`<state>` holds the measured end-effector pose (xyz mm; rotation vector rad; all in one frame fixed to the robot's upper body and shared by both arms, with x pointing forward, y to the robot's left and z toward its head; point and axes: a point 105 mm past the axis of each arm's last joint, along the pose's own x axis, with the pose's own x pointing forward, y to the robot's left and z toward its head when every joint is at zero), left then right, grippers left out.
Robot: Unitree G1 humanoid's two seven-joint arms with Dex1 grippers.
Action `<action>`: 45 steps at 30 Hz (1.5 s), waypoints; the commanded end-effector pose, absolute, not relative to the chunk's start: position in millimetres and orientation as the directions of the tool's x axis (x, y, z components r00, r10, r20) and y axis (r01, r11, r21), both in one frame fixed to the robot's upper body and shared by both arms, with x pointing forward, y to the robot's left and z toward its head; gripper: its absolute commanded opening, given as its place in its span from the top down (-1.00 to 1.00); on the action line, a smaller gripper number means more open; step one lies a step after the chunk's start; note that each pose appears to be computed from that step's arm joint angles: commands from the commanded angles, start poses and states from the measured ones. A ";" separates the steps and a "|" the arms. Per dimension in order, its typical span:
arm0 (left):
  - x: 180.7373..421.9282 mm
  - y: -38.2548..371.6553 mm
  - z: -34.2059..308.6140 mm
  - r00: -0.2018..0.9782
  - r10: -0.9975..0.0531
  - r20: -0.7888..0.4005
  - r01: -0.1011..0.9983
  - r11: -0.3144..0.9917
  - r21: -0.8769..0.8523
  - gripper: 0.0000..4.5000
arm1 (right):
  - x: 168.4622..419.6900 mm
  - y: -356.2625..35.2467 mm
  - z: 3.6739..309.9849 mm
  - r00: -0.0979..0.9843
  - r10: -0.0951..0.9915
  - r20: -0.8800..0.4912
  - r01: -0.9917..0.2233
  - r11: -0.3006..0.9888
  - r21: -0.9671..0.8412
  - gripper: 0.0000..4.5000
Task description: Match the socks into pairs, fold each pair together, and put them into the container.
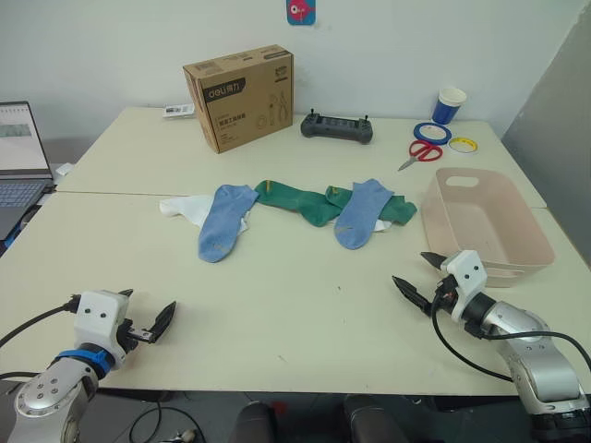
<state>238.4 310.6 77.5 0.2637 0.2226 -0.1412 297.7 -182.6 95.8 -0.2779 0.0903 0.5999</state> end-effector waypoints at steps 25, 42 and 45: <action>243.1 311.3 93.4 0.973 -0.121 -0.195 0.172 0.947 0.271 -0.98 | 294.6 -175.8 115.2 0.818 0.562 -0.119 -0.571 0.771 -0.284 -1.00; 240.8 305.4 95.5 0.970 -0.155 -0.185 0.197 0.950 0.241 -0.98 | 287.3 -144.7 134.6 0.688 0.720 -0.095 -0.704 0.629 -0.329 -1.00; 231.0 298.6 100.3 0.970 -0.192 -0.147 0.217 0.960 0.178 -0.98 | 287.6 -118.8 159.7 0.556 0.828 -0.073 -0.801 0.511 -0.311 -1.00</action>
